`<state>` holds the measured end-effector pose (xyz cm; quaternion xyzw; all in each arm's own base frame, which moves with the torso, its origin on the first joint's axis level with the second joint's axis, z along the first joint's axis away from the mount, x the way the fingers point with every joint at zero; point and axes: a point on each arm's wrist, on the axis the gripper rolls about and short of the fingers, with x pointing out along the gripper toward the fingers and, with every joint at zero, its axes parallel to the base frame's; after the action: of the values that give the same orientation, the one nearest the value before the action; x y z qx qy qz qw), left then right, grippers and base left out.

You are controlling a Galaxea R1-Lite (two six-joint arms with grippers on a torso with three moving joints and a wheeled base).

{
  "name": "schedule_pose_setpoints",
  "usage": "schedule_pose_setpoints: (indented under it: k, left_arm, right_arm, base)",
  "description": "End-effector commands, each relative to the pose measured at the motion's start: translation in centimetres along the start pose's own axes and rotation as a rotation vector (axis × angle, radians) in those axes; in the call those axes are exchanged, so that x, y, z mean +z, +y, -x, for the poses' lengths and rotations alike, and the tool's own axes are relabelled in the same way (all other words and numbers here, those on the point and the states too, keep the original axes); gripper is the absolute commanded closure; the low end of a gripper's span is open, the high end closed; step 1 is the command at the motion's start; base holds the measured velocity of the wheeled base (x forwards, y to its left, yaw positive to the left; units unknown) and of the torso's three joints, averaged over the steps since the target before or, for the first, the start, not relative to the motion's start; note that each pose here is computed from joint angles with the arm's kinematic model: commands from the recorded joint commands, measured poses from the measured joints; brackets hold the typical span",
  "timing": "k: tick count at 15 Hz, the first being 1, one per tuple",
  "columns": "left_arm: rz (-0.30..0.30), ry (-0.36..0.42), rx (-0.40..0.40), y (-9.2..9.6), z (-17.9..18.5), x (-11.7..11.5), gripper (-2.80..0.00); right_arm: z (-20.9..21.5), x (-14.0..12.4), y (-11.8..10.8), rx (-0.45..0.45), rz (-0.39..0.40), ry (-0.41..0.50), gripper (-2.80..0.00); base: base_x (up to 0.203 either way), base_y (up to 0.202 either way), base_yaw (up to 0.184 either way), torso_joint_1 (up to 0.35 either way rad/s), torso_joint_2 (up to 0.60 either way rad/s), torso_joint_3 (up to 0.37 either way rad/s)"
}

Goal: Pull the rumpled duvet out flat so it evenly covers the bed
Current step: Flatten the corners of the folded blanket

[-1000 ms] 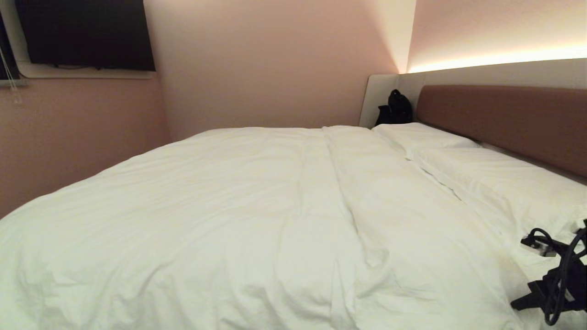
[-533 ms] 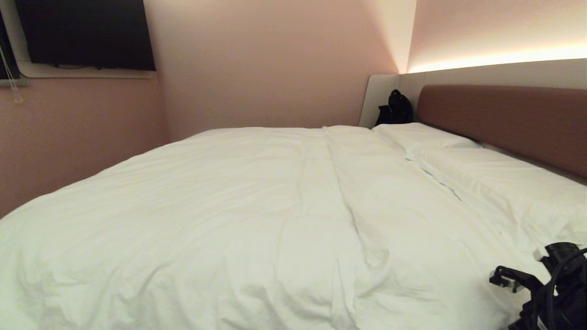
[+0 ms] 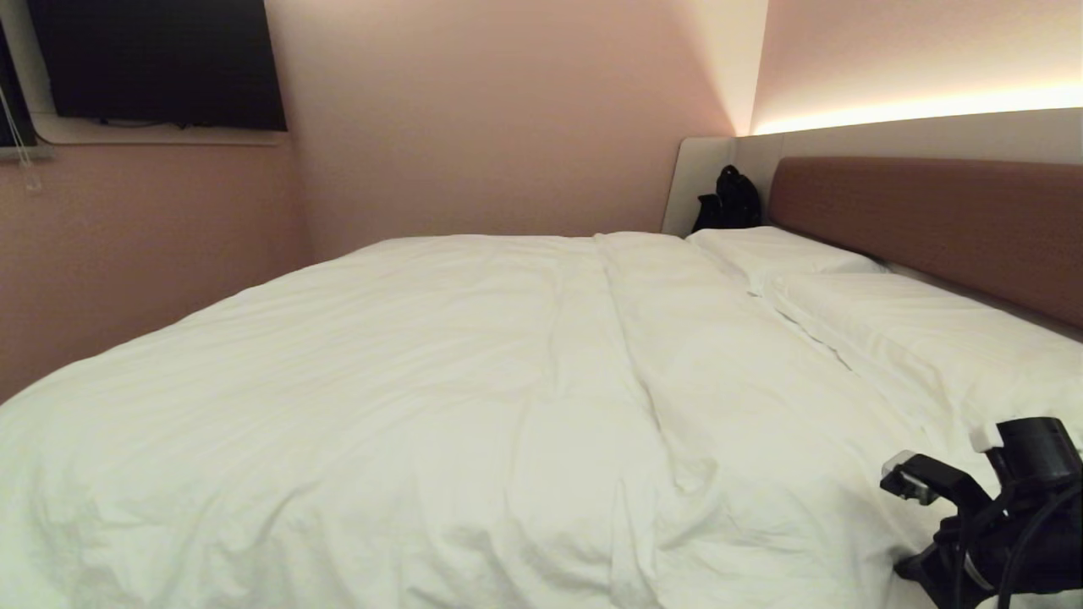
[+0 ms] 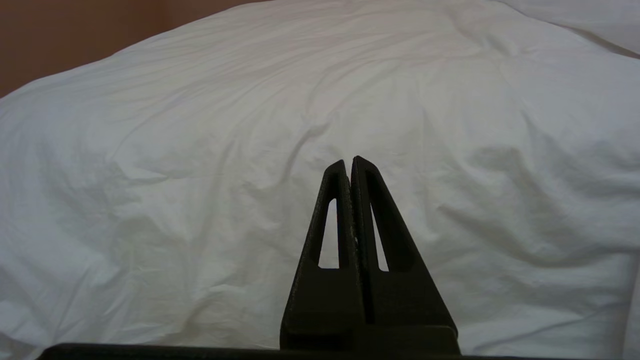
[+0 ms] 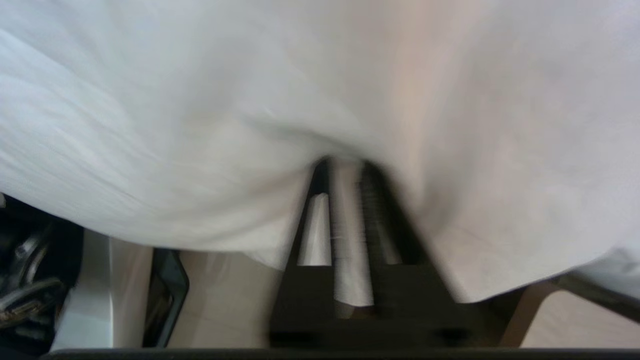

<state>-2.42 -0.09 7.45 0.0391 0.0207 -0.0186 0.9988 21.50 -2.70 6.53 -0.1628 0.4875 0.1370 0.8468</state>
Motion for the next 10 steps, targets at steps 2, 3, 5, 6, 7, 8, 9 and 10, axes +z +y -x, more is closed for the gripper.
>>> schedule_pose_setpoints:
  k: [2,3,5,6,7,8,9,10]
  left_arm:
    - [-0.001,0.000,0.000,0.0,0.0,0.0,0.00]
    - [-0.001,0.000,0.000,0.0,0.0,0.0,0.00]
    - [-0.001,0.000,0.000,0.0,0.0,0.0,0.00]
    - [-0.001,0.000,0.000,0.0,0.0,0.0,0.00]
    - [-0.001,0.000,0.000,0.0,0.0,0.0,0.00]
    - [-0.001,0.000,0.000,0.0,0.0,0.0,0.00]
    - [-0.001,0.000,0.000,0.0,0.0,0.0,0.00]
    - [-0.001,0.000,0.000,0.0,0.0,0.0,0.00]
  right_arm:
    - [1.5,0.4,1.0,0.001,-0.036,-0.036,-2.80]
    - [1.9,0.2,1.3,0.004,-0.045,-0.035,-2.80]
    - [2.7,-0.2,1.9,0.014,-0.060,-0.001,-2.80]
    - [3.6,-0.7,2.4,0.037,-0.071,0.043,-2.80]
    - [4.2,-1.1,2.7,0.061,-0.081,0.090,-2.80]
    - [4.5,-1.3,2.9,0.072,-0.087,0.113,-2.80]
    - [4.5,-1.4,2.9,0.074,-0.088,0.118,-2.80]
    - [4.2,-1.4,2.8,0.079,-0.089,0.131,-2.80]
  base:
    - [0.000,0.000,0.000,0.000,0.00,0.000]
    - [0.000,0.000,0.000,0.000,0.00,0.000]
    - [0.000,0.000,0.000,0.000,0.00,0.000]
    - [0.000,0.000,0.000,0.000,0.00,0.000]
    - [0.000,0.000,0.000,0.000,0.00,0.000]
    - [0.000,0.000,0.000,0.000,0.00,0.000]
    - [0.000,0.000,0.000,0.000,0.00,0.000]
    - [0.000,0.000,0.000,0.000,0.00,0.000]
